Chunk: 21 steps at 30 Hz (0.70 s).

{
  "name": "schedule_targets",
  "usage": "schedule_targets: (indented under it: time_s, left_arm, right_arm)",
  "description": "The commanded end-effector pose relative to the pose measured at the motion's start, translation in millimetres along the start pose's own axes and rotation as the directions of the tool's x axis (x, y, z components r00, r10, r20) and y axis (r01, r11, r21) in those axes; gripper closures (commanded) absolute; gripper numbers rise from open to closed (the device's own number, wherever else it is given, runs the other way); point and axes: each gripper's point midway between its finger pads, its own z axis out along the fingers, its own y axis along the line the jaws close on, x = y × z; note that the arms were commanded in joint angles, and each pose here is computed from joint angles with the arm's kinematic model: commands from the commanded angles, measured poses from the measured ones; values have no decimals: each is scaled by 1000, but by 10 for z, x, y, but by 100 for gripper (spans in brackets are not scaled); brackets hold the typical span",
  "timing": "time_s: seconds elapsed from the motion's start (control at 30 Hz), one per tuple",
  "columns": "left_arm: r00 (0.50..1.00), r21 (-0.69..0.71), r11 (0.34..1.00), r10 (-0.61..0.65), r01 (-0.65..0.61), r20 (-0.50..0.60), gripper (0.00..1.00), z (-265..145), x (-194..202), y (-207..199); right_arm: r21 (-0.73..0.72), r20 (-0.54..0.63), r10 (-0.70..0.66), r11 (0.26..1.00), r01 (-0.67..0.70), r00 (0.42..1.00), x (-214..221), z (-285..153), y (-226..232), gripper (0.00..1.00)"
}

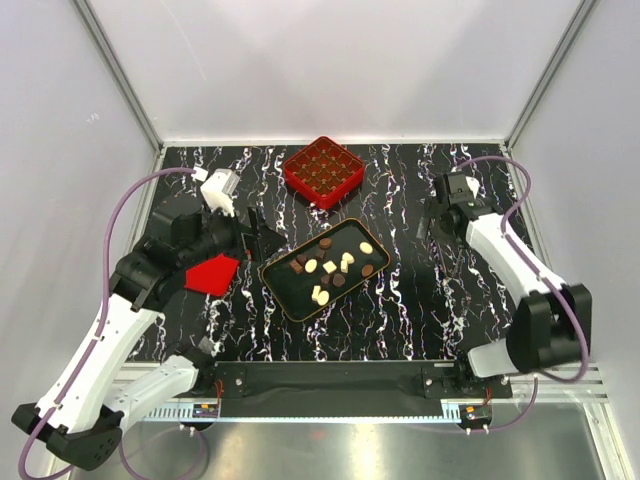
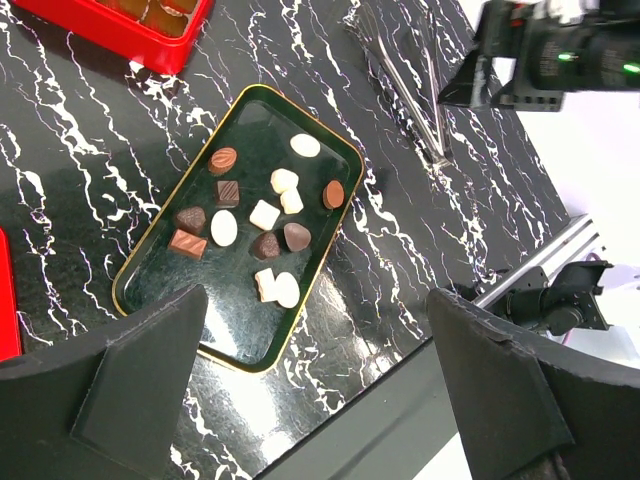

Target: Pack the chocolate

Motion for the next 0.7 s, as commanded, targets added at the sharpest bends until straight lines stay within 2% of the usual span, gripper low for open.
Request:
schedule_targets:
  time_s: [0.0,0.1,0.13,0.23,0.4,0.53,0.67]
  left_arm:
    - [998,52,998,24,-27,53,1,-64,-150,-128]
    - [999,48,999,22,-24,40,1,-50,-132,-115]
    - [999,46,999,24,-26,38,1,-44,-131,-111]
    - [999,43,999,32,-34,39,1,-45,-138,-106]
    - [999,28,999,46,-47,22,1,0,-136,-70]
    - [999,19,999,48,-49,8,1,47,-102,-35]
    - [999,13,999,48,-48,5,1,72,-108,-19]
  right_arm:
    - [-31,-49,-47,998,46,998,10,285,17,0]
    - [-26,-95,-34,999,31,995,18,463,-92,0]
    - [-80,-108,-35,996,27,993,28,482,-44,1]
    - [-119,-105,-19,993,7,994,-6,555,-74,2]
    - [-70,-138,-35,997,25,990,33,701,-279,0]
    - [-137,-144,-37,990,17,989,49,785,-313,0]
    - [-129,-171,-50,991,28,984,97,950,-321,0]
